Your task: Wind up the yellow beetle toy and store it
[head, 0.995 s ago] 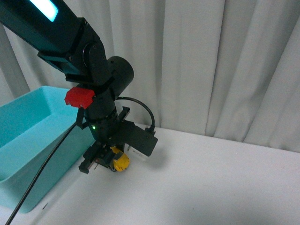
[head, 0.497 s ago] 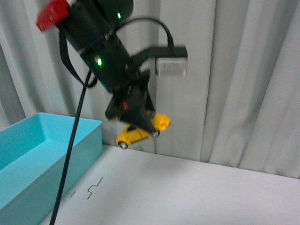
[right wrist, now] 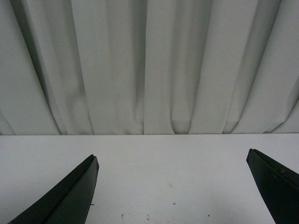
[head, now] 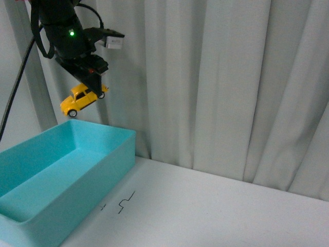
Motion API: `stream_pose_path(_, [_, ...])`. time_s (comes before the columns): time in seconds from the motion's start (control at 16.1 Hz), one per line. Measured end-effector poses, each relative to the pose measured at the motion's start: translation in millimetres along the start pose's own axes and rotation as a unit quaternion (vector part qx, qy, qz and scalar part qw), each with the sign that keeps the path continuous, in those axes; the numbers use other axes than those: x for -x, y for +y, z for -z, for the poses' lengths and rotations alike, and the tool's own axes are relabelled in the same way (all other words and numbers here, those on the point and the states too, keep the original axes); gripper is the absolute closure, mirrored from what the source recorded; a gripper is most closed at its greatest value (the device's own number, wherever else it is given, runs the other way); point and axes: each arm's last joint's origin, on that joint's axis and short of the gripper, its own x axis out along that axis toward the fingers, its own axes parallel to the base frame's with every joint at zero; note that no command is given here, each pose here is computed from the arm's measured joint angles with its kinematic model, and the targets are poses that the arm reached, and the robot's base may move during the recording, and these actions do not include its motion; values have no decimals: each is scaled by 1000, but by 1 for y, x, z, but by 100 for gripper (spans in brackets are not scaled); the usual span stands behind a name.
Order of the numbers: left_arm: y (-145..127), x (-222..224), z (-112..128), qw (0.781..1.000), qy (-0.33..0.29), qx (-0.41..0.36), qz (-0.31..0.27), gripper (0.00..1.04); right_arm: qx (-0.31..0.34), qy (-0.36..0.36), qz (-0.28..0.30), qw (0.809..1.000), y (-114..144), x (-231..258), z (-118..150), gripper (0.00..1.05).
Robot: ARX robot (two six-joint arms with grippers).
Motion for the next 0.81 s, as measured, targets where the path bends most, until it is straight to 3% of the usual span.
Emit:
stream_pose_path(0.31, [4,-35,25,984,67,163,-10,63,0,0,0,1000,0,0,0,7])
stream_pose_path(0.62, [-3,-79,69,970,124,209,-7,63,0,0,0,1000,0,0,0,7])
stream_pose_path(0.81, [-4,-91,80,968,116,223,-17,63,0,0,0,1000,0,0,0,7])
